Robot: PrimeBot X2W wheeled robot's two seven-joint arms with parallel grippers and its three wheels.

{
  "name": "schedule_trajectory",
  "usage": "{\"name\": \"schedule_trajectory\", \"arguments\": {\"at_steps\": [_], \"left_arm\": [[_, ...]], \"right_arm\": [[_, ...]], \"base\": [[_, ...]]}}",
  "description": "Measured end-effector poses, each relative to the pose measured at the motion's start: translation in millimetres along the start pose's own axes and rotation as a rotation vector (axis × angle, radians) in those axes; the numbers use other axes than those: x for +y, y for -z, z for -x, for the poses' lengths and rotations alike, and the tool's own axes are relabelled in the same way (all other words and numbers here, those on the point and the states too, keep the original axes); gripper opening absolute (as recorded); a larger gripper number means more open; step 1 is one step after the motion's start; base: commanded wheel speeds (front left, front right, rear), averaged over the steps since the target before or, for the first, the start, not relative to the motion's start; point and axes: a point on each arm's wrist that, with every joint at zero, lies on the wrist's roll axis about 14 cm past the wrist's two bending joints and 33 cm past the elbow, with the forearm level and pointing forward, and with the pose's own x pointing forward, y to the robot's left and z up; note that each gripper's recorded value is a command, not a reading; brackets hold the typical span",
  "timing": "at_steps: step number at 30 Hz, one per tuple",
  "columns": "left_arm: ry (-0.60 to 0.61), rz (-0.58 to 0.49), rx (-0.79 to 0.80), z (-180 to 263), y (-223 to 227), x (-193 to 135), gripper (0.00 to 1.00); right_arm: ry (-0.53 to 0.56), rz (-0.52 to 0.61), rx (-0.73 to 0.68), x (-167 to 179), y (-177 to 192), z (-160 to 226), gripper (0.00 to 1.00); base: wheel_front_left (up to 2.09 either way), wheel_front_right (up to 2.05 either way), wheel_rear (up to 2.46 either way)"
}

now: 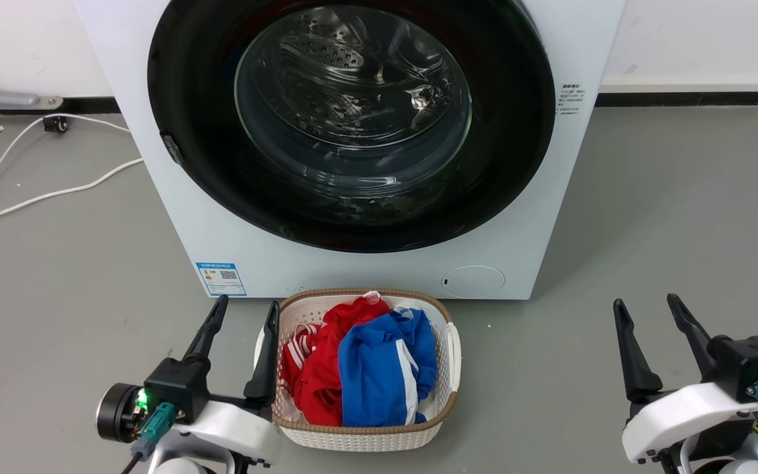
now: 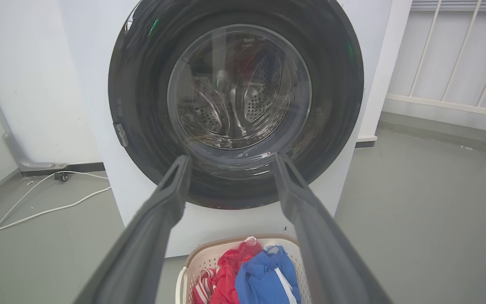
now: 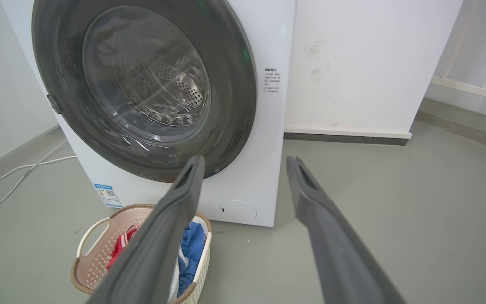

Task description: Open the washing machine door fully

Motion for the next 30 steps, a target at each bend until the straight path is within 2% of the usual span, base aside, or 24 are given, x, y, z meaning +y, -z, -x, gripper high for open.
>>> {"name": "schedule_trajectory", "arguments": {"at_steps": [14, 15, 16, 17, 21, 24, 25, 30], "left_arm": [[-0.009, 0.007, 0.014, 0.5, 5.5, 1.5, 1.0], [-0.009, 0.008, 0.014, 0.5, 5.7, 1.6, 1.0], [-0.01, 0.008, 0.014, 0.4, 5.8, 1.6, 1.0], [-0.01, 0.009, 0.015, 0.4, 5.8, 1.6, 1.0], [-0.011, 0.006, 0.015, 0.3, 6.0, 1.6, 1.0], [-0.013, 0.004, 0.014, 0.3, 5.8, 2.2, 1.0], [-0.013, 0.004, 0.014, 0.2, 5.7, 2.1, 1.0], [-0.014, 0.007, 0.009, -0.7, 4.2, 1.7, 1.0]], "right_arm": [[0.004, -0.013, 0.001, -1.2, 1.9, 0.0, 1.0], [0.003, -0.015, 0.002, -1.0, 2.5, -0.1, 0.95], [0.003, -0.021, 0.004, -1.0, 3.1, -0.1, 0.33], [0.003, -0.024, 0.005, -0.9, 3.4, -0.1, 0.0], [0.002, -0.037, 0.004, -0.7, 3.5, -0.1, 0.0], [0.017, -0.095, 0.001, -5.6, 3.4, 0.6, 0.0], [0.027, -0.137, 0.005, -8.8, 4.8, 1.1, 0.0], [0.066, -0.483, -0.041, -22.6, 2.5, 2.4, 0.0]], "base": [[0.0, 0.0, 0.0], [0.0, 0.0, 0.0], [0.0, 0.0, 0.0], [0.0, 0.0, 0.0], [0.0, 0.0, 0.0], [0.0, 0.0, 0.0], [0.0, 0.0, 0.0], [0.0, 0.0, 0.0]]}}
